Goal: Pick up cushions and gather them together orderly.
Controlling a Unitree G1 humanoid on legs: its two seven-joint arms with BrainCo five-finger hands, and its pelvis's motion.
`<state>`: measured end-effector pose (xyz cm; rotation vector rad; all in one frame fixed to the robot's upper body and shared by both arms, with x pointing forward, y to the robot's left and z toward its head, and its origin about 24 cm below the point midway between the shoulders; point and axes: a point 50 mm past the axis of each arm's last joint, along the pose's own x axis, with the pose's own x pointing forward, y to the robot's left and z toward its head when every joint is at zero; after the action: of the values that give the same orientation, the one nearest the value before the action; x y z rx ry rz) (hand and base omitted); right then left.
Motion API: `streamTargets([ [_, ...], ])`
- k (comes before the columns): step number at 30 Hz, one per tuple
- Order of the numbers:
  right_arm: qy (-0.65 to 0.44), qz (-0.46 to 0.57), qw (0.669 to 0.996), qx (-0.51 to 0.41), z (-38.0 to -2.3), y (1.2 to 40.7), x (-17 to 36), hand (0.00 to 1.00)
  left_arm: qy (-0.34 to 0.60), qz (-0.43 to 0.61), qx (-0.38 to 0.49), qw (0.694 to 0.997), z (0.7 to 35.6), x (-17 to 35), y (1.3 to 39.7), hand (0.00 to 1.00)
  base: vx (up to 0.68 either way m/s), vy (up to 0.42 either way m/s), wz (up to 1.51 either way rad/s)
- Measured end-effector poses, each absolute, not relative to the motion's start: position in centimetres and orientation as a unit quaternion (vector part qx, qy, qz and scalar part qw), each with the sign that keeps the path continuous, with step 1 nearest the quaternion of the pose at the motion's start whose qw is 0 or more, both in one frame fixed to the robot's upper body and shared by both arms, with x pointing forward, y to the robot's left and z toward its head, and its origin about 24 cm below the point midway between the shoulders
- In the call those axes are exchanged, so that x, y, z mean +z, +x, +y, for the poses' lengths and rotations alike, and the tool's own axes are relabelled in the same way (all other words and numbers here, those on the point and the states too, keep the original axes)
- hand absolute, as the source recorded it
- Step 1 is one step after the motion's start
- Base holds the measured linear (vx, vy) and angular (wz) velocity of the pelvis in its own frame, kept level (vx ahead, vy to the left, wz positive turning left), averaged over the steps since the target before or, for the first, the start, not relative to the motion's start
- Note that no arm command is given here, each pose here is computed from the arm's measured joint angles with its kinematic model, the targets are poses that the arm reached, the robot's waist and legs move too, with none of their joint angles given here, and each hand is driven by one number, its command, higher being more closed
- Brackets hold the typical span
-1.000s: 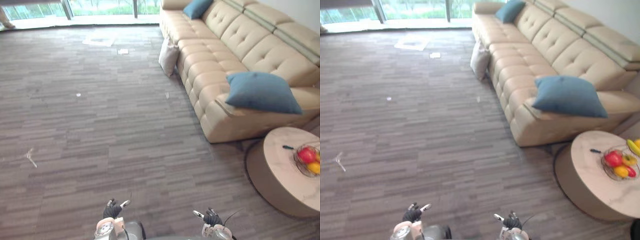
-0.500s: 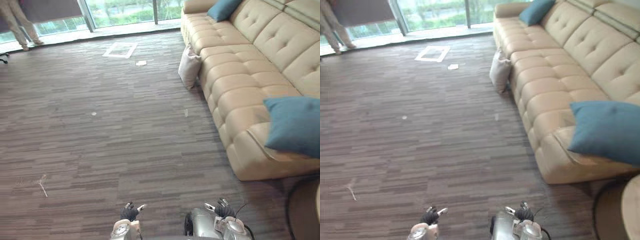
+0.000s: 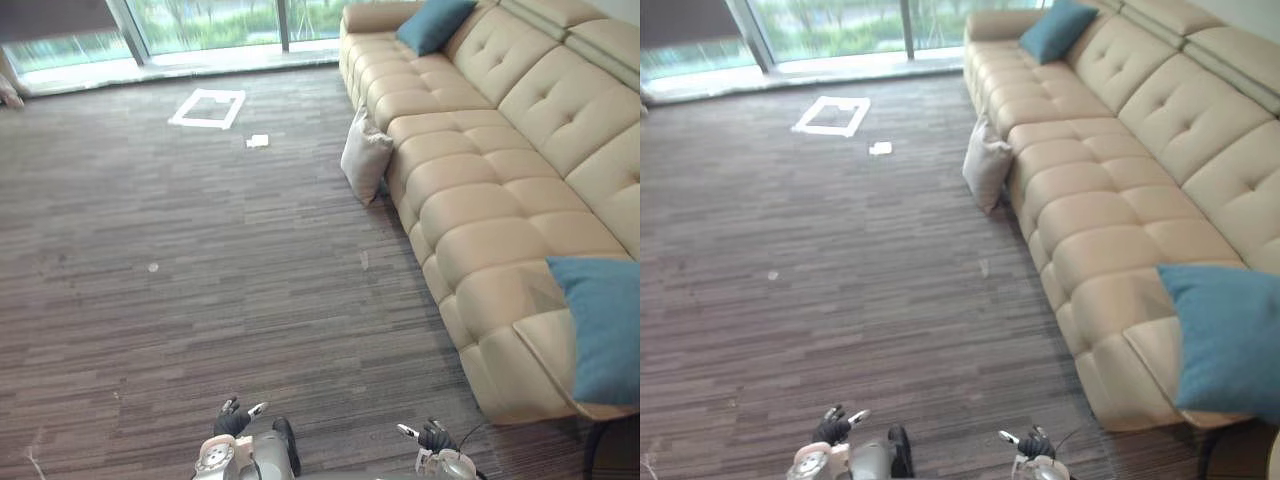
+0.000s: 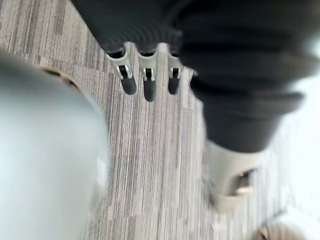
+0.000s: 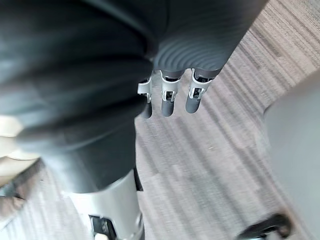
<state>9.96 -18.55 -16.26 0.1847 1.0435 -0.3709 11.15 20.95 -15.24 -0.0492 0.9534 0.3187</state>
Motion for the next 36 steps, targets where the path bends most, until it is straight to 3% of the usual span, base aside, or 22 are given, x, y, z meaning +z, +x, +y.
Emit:
streamTargets([
  [7,0.066,0.437,0.879,-0.179,-20.7,12.3,-14.9,0.00,-0.016,0.489,0.103,0.866,18.8,-15.9,11.1,0.00,0.53,0.098,0.32],
  [11,0.066,0.438,0.878,-0.181,-20.7,12.0,-14.9,0.00,-0.010,0.478,0.100,0.872,18.9,-15.7,11.6,0.00,0.70,-0.141,0.92],
  [15,0.054,0.432,0.881,-0.184,-21.7,12.5,-14.5,0.00,-0.031,0.480,0.087,0.873,16.7,-15.9,11.8,0.00,0.72,-0.206,0.14],
  [27,0.076,0.460,0.866,-0.182,-19.8,11.6,-15.3,0.00,-0.041,0.427,0.126,0.895,18.3,-14.7,13.2,0.00,0.53,0.055,-0.59],
  [33,0.090,0.483,0.854,-0.171,-18.0,10.5,-16.0,0.00,-0.014,0.441,0.129,0.888,20.0,-14.8,12.6,0.00,0.53,0.339,-0.48],
  [36,0.078,0.470,0.862,-0.171,-19.0,10.9,-15.6,0.00,-0.015,0.464,0.127,0.876,19.9,-15.3,11.9,0.00,0.43,0.270,-0.52],
])
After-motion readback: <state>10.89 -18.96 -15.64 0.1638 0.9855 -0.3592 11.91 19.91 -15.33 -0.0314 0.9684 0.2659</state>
